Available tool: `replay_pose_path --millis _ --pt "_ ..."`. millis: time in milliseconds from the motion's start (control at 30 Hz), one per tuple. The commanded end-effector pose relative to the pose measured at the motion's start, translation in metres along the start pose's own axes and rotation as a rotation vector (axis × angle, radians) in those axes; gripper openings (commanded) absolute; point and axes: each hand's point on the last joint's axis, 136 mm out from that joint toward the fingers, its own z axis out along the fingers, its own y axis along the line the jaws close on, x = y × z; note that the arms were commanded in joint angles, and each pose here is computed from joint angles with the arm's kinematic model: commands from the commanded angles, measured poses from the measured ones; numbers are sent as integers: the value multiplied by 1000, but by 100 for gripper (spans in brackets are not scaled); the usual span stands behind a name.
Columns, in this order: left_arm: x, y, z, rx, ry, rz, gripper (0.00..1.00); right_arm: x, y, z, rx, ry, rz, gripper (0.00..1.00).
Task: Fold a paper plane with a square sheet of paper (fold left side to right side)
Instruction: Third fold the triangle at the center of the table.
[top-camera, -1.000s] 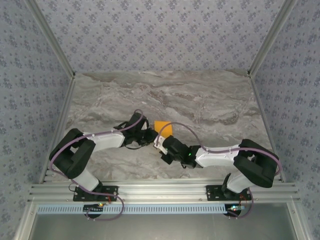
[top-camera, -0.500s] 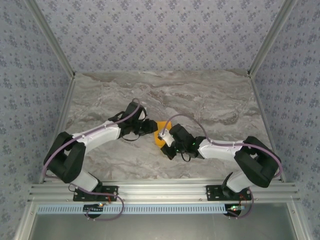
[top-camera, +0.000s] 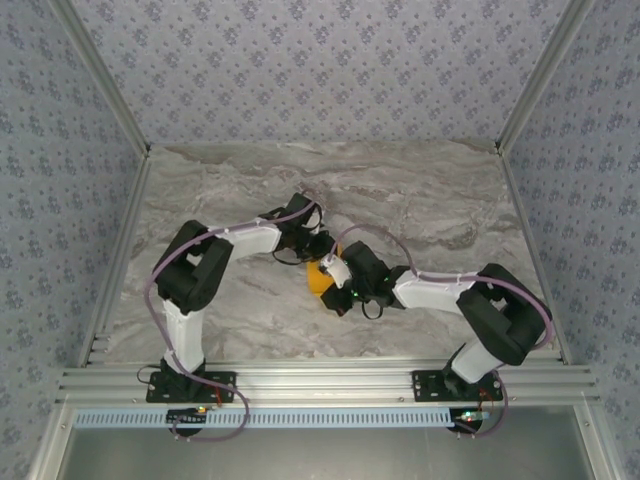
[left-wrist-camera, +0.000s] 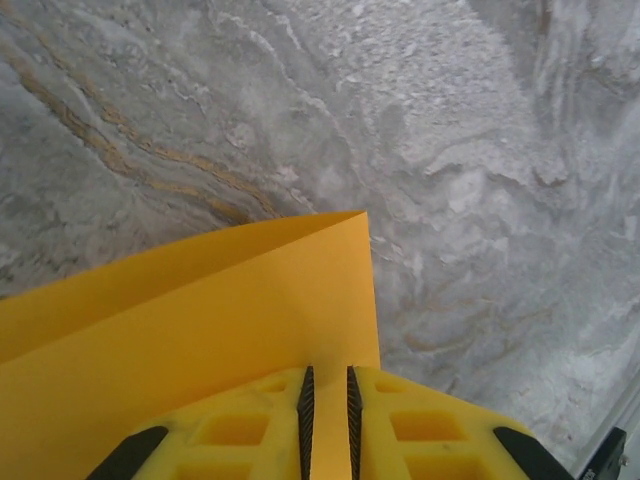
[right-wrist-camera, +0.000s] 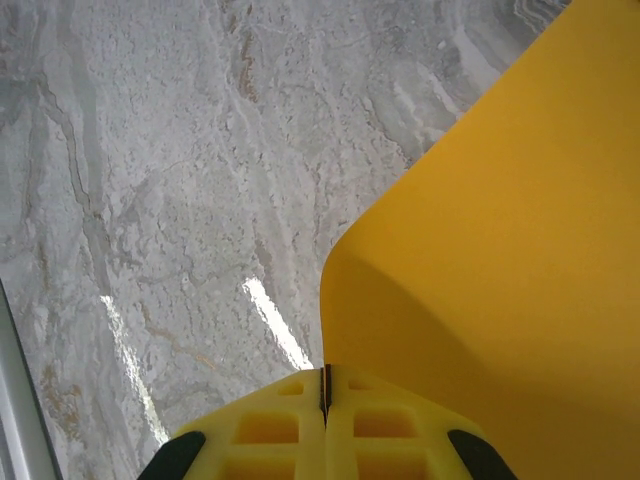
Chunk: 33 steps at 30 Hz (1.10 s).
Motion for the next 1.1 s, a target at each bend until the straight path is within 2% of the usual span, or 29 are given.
replay_pose_path --millis 0,233,600,1067 --pt "6 0 11 -7 53 21 16 -7 2 -2 -43 2 65 0" --pt "12 9 24 -37 85 20 15 -7 -15 -6 -44 6 151 0" --pt "19 15 29 -54 102 19 13 -1 -53 -10 40 30 268 0" --pt "21 13 30 -54 103 19 12 3 -71 -10 70 49 307 0"
